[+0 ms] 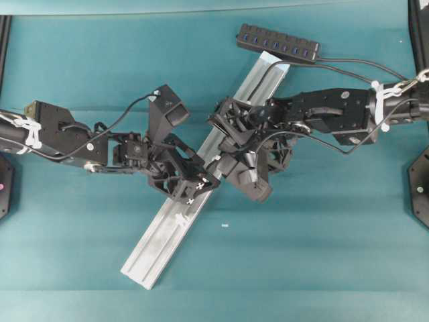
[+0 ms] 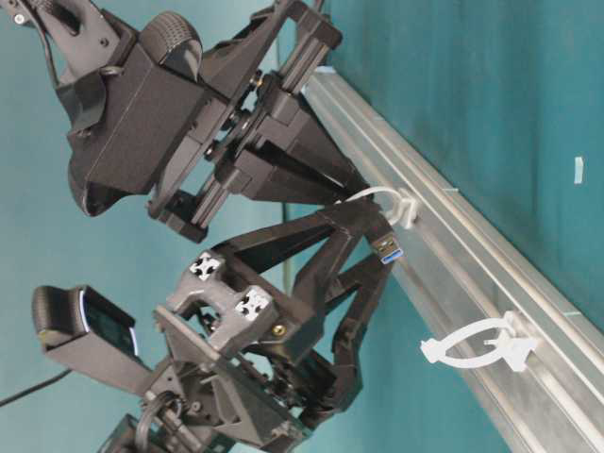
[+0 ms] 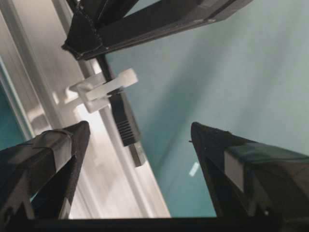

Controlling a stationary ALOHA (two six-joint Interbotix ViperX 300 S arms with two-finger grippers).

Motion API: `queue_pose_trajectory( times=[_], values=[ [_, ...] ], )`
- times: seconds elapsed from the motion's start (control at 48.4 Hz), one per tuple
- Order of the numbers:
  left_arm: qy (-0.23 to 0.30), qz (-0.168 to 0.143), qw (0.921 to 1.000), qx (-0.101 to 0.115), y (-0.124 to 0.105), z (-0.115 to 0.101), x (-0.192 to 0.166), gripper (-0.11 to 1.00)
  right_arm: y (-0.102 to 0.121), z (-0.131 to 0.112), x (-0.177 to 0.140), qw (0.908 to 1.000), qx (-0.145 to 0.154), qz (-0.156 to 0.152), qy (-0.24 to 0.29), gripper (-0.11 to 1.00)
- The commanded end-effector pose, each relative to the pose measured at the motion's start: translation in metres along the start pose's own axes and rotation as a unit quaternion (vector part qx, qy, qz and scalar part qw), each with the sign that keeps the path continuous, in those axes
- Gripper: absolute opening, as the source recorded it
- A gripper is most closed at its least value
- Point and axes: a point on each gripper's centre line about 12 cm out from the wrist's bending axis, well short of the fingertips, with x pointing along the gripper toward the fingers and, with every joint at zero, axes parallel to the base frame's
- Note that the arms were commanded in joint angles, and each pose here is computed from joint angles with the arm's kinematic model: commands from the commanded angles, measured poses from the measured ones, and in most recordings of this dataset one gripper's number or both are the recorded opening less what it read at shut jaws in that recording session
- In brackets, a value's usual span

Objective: Pass the USB cable through three rings with both arms.
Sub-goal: 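Grasp the plug past the second ring with the left gripper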

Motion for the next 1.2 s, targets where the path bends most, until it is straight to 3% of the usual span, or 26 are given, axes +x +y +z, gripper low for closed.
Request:
queue_pose_trajectory(
  times=[0.0,0.476,0.662,0.91,1.179],
  values=[
    [-0.006,-0.005,1.0000,0.000,-0.0023,0.0035,0.0009,0.91,-0.0029,0.0019,0.0001,1.0000,0.003,-0.004,-0.002,0.08],
    [-0.012,-0.006,0.9999,-0.005,-0.0012,0.0071,0.0083,0.88,-0.0031,0.0019,0.0001,1.0000,0.003,-0.005,-0.003,0.08],
    [-0.019,-0.013,0.9997,-0.004,-0.0035,0.0088,0.0083,0.66,-0.0031,0.0019,0.0001,1.0000,0.003,-0.005,-0.003,0.08],
    [-0.012,-0.014,0.9998,0.005,-0.0069,0.0039,0.0083,0.16,-0.0034,0.0020,-0.0004,1.0000,0.003,-0.006,-0.003,0.08],
    [-0.012,-0.014,0.9998,0.002,-0.0066,0.0047,0.0084,0.15,-0.0044,0.0023,-0.0004,0.9999,0.004,-0.010,-0.004,0.08]
  ],
)
